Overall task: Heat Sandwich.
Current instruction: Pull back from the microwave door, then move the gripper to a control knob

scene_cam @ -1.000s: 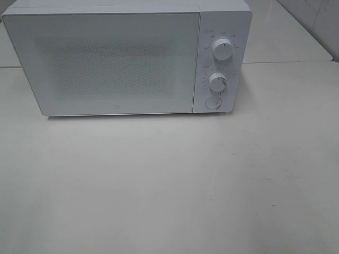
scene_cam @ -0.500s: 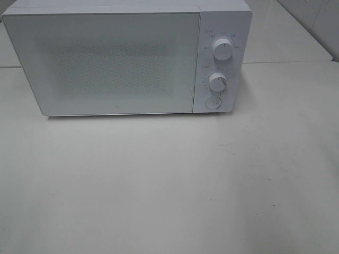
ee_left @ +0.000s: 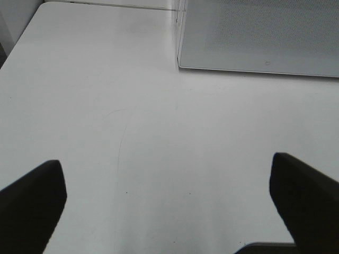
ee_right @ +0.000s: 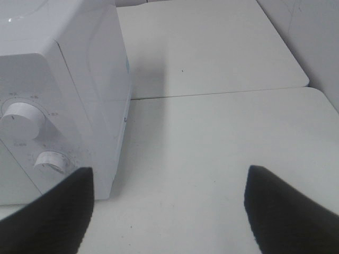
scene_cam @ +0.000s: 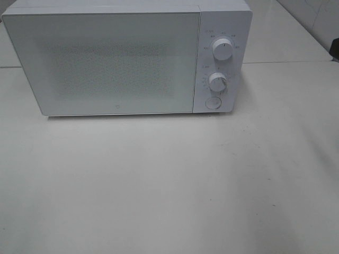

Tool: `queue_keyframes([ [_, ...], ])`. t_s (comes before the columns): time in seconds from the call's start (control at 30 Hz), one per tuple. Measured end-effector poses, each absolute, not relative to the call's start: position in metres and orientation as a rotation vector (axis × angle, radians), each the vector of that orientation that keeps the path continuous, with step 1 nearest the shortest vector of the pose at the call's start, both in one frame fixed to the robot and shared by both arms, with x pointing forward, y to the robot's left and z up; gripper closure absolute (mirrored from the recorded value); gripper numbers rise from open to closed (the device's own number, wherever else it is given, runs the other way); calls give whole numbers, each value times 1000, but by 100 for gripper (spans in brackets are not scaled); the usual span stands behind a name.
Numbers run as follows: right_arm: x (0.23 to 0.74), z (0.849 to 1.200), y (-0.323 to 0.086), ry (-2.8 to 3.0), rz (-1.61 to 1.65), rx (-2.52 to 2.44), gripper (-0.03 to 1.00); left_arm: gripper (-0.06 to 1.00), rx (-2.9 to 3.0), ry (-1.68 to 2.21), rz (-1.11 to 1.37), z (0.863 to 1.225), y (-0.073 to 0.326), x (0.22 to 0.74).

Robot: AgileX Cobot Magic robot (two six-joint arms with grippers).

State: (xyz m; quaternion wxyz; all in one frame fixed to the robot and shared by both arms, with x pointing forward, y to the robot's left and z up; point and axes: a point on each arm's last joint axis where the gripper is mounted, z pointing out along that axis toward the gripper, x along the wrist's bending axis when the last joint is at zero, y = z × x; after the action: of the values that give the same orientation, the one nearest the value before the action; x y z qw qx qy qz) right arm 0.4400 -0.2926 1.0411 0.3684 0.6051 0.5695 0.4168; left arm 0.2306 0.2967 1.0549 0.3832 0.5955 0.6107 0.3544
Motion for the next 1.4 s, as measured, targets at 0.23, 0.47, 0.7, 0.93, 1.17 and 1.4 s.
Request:
queue_keyframes([
  [0.23, 467, 1024, -290, 1455, 1108, 1519, 20, -4, 1518, 1557, 904, 1055, 297, 231],
  [0.47, 480, 999, -282, 1486, 1095, 1478, 20, -4, 1518, 1557, 904, 1055, 297, 231],
  [0.7, 483, 963, -261, 1484, 1032, 1425, 20, -4, 1518, 1557, 904, 1055, 297, 231],
  [0.93, 483, 947, -241, 1476, 1006, 1393, 20, -4, 1518, 1557, 904, 1055, 297, 231],
  [1.17, 479, 931, -212, 1496, 1019, 1353, 20, -4, 1518, 1556, 904, 1055, 297, 230],
  [1.4, 473, 920, -194, 1504, 1019, 1336, 20, -4, 1518, 1556, 904, 1055, 297, 230],
])
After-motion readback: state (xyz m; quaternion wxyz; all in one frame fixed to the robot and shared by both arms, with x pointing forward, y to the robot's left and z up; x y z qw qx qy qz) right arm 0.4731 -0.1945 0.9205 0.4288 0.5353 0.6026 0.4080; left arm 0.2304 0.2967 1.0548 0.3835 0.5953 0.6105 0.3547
